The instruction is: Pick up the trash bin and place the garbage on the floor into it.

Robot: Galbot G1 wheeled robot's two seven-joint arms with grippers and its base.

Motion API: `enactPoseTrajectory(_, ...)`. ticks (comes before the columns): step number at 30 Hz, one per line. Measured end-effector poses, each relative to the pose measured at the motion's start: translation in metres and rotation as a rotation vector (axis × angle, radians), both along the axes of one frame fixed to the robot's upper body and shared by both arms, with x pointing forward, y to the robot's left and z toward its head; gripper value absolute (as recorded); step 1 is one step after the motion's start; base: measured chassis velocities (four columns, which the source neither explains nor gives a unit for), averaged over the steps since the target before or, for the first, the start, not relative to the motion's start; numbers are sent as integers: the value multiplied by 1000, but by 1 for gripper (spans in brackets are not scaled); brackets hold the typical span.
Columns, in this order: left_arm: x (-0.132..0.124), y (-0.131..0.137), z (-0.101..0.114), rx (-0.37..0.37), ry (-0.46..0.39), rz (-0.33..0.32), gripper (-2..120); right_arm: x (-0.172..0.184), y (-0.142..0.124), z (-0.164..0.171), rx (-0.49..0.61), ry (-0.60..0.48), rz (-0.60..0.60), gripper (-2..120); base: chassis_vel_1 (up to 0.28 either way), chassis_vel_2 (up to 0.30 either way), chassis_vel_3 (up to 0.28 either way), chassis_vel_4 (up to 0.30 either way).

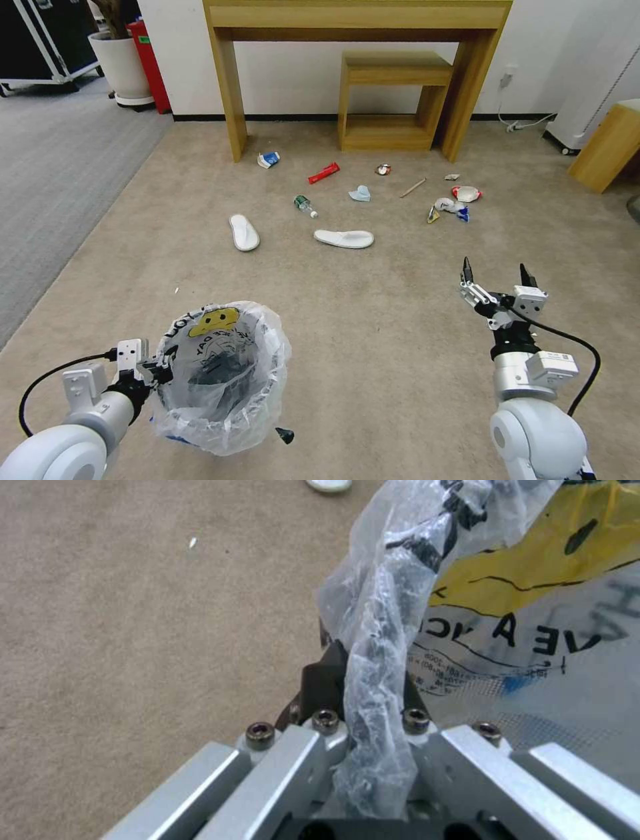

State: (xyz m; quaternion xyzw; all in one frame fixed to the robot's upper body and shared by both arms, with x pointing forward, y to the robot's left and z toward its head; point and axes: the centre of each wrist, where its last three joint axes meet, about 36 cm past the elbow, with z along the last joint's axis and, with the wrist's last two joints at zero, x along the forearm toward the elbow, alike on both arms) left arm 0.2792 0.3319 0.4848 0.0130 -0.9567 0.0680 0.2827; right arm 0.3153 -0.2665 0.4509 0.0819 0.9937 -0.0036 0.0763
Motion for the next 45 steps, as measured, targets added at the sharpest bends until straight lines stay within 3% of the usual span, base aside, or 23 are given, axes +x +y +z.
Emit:
enactPoseTrajectory(31, 4, 7, -3, -9, 26, 12, 1, 5, 3, -2, -18, 56, -9, 100, 1, 1, -2, -2)
enactPoseTrajectory(45, -1, 6, -1, -5, 36, 18, 1, 4, 2, 1, -23, 39, -2, 100, 146, 165, -143, -153)
